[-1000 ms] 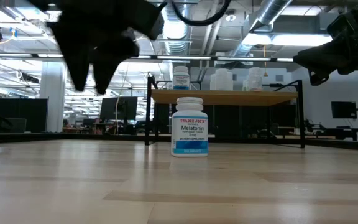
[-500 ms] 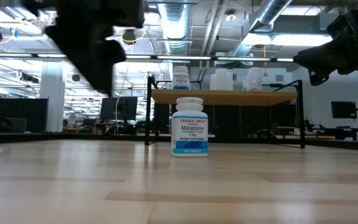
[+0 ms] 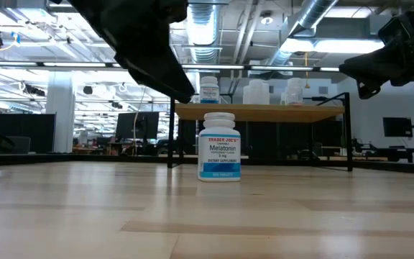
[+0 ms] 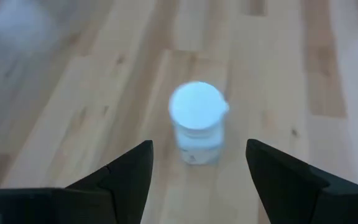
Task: Pick and place medicine bottles onto shelf by color
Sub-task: Put the opaque medicine bottle onto the left side of the shelf
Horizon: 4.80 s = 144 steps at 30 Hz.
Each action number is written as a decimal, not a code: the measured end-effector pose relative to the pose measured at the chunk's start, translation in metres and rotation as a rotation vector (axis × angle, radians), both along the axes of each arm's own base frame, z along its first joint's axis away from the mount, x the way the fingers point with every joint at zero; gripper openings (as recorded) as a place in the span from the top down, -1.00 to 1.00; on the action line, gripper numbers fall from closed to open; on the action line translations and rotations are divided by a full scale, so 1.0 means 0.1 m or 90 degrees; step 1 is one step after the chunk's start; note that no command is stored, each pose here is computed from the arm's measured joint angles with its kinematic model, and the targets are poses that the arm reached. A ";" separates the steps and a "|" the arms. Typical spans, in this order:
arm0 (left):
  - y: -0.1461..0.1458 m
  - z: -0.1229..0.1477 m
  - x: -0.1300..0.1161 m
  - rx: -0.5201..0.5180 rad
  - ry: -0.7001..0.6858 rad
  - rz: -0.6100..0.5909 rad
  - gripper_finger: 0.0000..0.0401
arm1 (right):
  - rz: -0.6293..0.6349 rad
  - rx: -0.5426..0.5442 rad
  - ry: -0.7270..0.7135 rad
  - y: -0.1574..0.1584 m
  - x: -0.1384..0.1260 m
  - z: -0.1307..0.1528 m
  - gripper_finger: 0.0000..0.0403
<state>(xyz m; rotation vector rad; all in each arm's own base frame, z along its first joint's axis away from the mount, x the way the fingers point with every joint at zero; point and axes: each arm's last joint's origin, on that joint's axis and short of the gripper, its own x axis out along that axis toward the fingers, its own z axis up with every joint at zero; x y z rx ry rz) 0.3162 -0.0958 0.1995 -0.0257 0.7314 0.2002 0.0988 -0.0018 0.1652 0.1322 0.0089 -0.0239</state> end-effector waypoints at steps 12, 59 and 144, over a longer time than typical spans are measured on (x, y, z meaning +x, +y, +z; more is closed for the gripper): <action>-0.01 -0.01 -0.01 -0.035 0.000 0.025 -0.22 | 0.000 0.000 0.000 0.00 0.00 0.00 0.52; -0.01 -0.69 0.62 0.026 -0.088 0.047 -0.22 | 0.000 0.000 -0.001 0.00 0.00 0.00 0.52; 2.27 1.27 0.15 0.092 -0.093 -0.080 0.34 | 0.000 0.000 -0.001 0.00 0.00 0.00 0.52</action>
